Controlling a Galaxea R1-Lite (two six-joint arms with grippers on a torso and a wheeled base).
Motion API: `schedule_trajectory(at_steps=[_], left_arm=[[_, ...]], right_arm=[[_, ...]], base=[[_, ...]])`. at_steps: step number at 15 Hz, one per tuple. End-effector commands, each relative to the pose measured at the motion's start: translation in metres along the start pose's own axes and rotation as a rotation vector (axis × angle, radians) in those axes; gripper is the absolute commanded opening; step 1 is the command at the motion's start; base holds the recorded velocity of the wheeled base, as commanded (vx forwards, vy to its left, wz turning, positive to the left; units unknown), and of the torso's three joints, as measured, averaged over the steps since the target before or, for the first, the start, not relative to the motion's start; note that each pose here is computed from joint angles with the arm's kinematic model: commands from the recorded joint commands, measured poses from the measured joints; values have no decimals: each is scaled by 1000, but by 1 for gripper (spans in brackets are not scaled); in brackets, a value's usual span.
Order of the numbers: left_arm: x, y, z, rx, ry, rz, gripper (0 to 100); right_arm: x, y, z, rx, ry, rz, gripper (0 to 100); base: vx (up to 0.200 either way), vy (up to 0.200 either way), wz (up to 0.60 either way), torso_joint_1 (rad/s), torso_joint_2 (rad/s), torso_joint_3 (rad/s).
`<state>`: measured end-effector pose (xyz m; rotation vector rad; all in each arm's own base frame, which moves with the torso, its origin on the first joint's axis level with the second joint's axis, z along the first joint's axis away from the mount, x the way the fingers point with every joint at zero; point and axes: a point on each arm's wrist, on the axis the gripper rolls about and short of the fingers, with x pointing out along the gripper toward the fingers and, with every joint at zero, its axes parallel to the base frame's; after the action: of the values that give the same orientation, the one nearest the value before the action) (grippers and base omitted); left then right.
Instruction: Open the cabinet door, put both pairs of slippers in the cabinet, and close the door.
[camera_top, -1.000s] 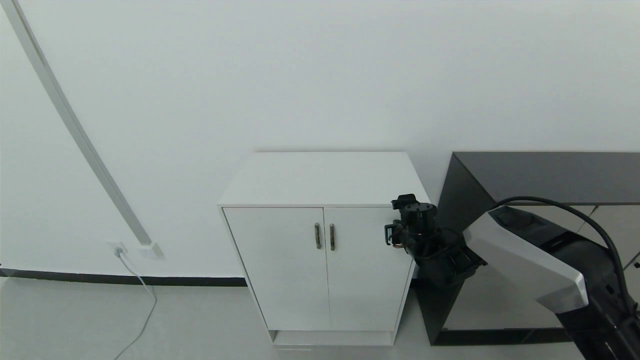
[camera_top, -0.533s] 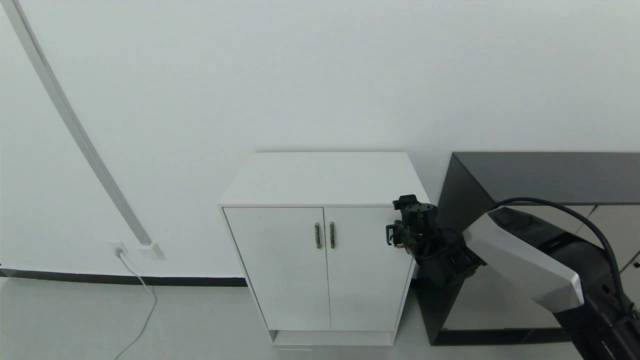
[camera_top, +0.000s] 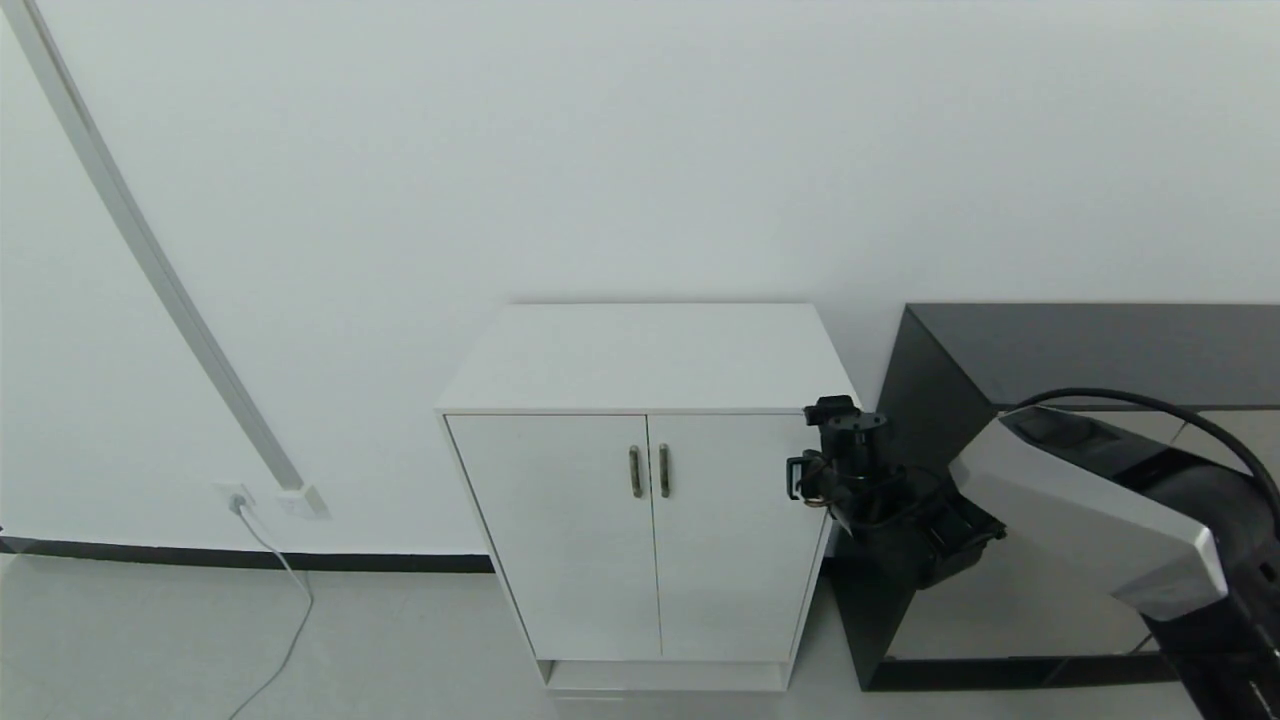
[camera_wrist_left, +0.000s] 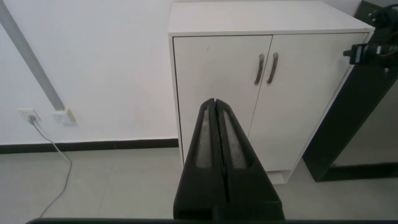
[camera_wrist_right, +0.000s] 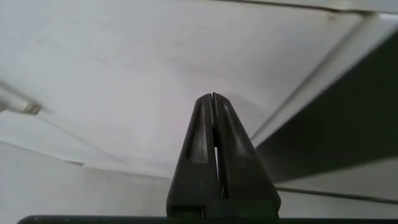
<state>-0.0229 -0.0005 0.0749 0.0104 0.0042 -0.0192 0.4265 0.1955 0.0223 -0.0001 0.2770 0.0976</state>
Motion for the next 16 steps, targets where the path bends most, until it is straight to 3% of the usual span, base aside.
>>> schedule_trajectory(at_steps=[1, 4, 8, 13, 16], left_arm=[[0, 0, 0, 0, 2, 1, 0], [0, 0, 0, 0, 2, 1, 0], [0, 0, 0, -1, 0, 1, 0], [0, 0, 0, -1, 0, 1, 0], [0, 0, 0, -1, 2, 1, 0]], right_arm=[[-54, 0, 30, 25, -45, 36, 0], [-108, -21, 47, 22, -43, 28, 0], [-162, -71, 67, 17, -69, -64, 0], [-248, -124, 70, -17, -118, -182, 0], [-297, -141, 57, -13, -128, -230, 0]], base=[[0, 0, 0, 0, 0, 0], [0, 0, 0, 0, 0, 0], [0, 0, 0, 0, 0, 0], [0, 0, 0, 0, 0, 0], [0, 0, 0, 0, 0, 0]])
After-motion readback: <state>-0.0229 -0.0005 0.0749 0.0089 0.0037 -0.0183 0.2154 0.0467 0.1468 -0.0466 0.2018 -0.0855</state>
